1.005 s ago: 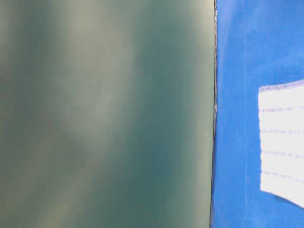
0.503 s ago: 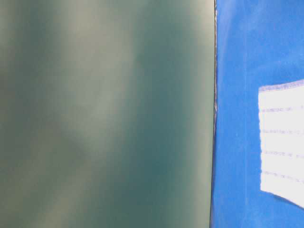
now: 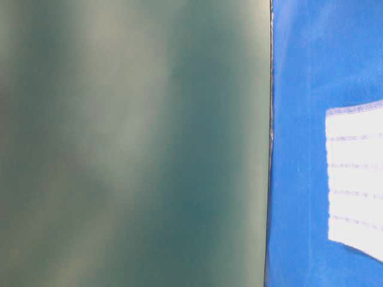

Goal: Fold a vertical towel.

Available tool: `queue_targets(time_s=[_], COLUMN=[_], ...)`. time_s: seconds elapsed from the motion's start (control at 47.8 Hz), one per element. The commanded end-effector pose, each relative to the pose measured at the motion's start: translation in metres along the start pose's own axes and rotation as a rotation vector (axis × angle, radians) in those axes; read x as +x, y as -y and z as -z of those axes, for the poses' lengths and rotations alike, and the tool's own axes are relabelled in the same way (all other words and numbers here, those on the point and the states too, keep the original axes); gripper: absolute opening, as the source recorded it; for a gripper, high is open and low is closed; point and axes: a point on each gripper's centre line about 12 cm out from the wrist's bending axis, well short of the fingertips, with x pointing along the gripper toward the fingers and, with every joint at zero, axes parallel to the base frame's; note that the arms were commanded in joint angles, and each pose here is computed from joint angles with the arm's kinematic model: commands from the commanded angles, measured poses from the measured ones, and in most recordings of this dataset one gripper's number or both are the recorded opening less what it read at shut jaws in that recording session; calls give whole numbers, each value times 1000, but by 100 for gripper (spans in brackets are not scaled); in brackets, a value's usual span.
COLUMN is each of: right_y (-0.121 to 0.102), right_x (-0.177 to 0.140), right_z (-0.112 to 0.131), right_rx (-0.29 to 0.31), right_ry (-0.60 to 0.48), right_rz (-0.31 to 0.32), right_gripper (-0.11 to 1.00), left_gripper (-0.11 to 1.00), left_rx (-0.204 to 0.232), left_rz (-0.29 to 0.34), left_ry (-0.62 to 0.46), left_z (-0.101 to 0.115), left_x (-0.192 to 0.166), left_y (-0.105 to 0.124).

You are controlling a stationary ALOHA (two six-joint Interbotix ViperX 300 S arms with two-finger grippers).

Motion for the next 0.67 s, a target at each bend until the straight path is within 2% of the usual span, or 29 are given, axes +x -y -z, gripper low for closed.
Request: queue_targets(time_s=[0.0,0.649], right_y=[0,0], right_x=[2,2], right_z=[-4,-3], right_rx=[0,0], right_ry=[2,-3], right_rz=[0,0], right_gripper=[57,57], left_gripper=[44,44], left_rx=[-2,-2], left_rz=[-3,-5], left_ry=[11,9], left_z=[-5,-5], left_x=[1,1], left_y=[-1,-1])
